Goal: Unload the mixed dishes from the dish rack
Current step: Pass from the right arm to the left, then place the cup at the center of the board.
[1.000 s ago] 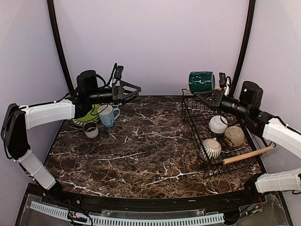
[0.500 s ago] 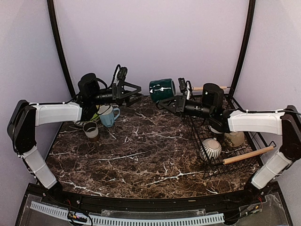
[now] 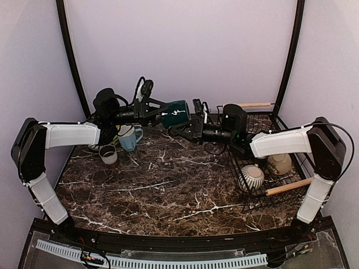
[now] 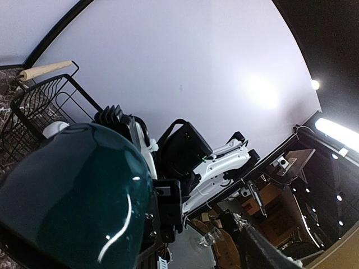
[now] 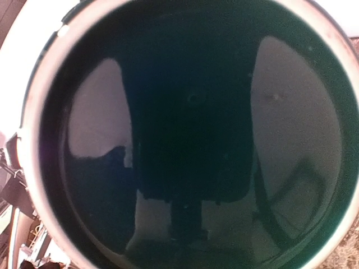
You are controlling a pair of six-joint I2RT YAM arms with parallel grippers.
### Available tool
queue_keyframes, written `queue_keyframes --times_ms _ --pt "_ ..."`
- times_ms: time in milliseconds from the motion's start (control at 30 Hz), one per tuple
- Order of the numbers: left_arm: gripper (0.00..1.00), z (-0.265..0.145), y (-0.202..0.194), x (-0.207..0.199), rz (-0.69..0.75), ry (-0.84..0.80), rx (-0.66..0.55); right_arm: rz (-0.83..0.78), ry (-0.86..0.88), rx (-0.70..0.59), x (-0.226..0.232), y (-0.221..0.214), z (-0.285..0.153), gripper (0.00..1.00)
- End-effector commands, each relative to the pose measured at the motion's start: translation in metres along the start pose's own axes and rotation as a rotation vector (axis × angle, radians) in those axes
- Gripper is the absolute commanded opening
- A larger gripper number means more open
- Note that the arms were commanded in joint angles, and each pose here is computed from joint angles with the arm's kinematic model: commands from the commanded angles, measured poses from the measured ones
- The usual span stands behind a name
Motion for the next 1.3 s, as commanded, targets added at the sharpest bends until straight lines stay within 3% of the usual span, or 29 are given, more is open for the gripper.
queue_keyframes --times_ms 0,67,167,267,367,433,600,667,700,733,767,800,867,1033,1267 --pt "0.66 0.002 -0.003 -0.007 0.017 -0.043 0.028 -0.103 0.132 -0.105 0.031 0.027 0.002 0.0" --pt "0.56 0.002 -0.003 -0.007 0.015 -0.043 0.029 -0.091 0.133 -0.101 0.028 0.025 0.003 0.0" --pt "0.33 0.003 -0.003 -0.006 0.006 -0.041 0.03 -0.076 0.119 -0.1 0.024 0.022 0.003 0.0" --pt "0.22 0.004 -0.002 -0.003 -0.002 -0.034 0.034 -0.063 0.094 -0.093 0.02 0.02 0.003 0.0" --pt "0.1 0.003 -0.002 -0.001 -0.009 -0.024 0.033 -0.057 0.046 -0.086 0.016 0.017 0.0 0.14" --pt "0.03 0.004 -0.002 0.0 -0.006 -0.018 0.034 -0.043 -0.012 -0.082 0.011 0.014 -0.003 0.32" --pt "0.01 0.002 0.0 0.003 0.011 0.048 0.016 0.002 -0.174 -0.061 -0.005 0.007 -0.015 0.74" --pt "0.01 -0.001 -0.002 0.016 -0.037 0.15 0.008 0.017 -0.252 -0.043 -0.012 0.006 -0.021 0.84" --pt "0.01 -0.002 0.001 0.013 0.024 0.184 0.002 0.025 -0.289 -0.036 -0.015 0.005 -0.024 0.86" --pt "0.01 -0.007 -0.002 0.03 -0.047 0.304 -0.019 0.036 -0.326 -0.027 -0.019 0.004 -0.027 0.87" --pt "0.01 -0.008 0.003 0.028 0.034 0.368 -0.028 0.046 -0.362 -0.021 -0.021 0.003 -0.032 0.88" --pt "0.01 -0.019 -0.001 0.047 -0.026 0.539 -0.054 0.056 -0.396 -0.015 -0.024 0.003 -0.035 0.89" --pt "0.01 -0.032 0.001 0.061 0.003 0.757 -0.065 0.08 -0.483 -0.001 -0.031 0.0 -0.045 0.9" --pt "0.01 -0.042 0.006 0.084 -0.037 0.966 -0.056 0.118 -0.578 -0.007 -0.041 -0.003 -0.063 0.91" --pt "0.01 -0.048 0.001 0.124 -0.119 1.243 0.106 0.148 -0.572 0.003 -0.047 -0.005 -0.062 0.92"
Point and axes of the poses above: each gripper's point midway between its finger pads, its own z axis out along the fingers, its own x axis along the line the jaws close on, y = z × x, the point moved 7 cm from there along -z, back along the fingers, and after that the axes turned 12 degrees about -z, right-handed, at the moved point
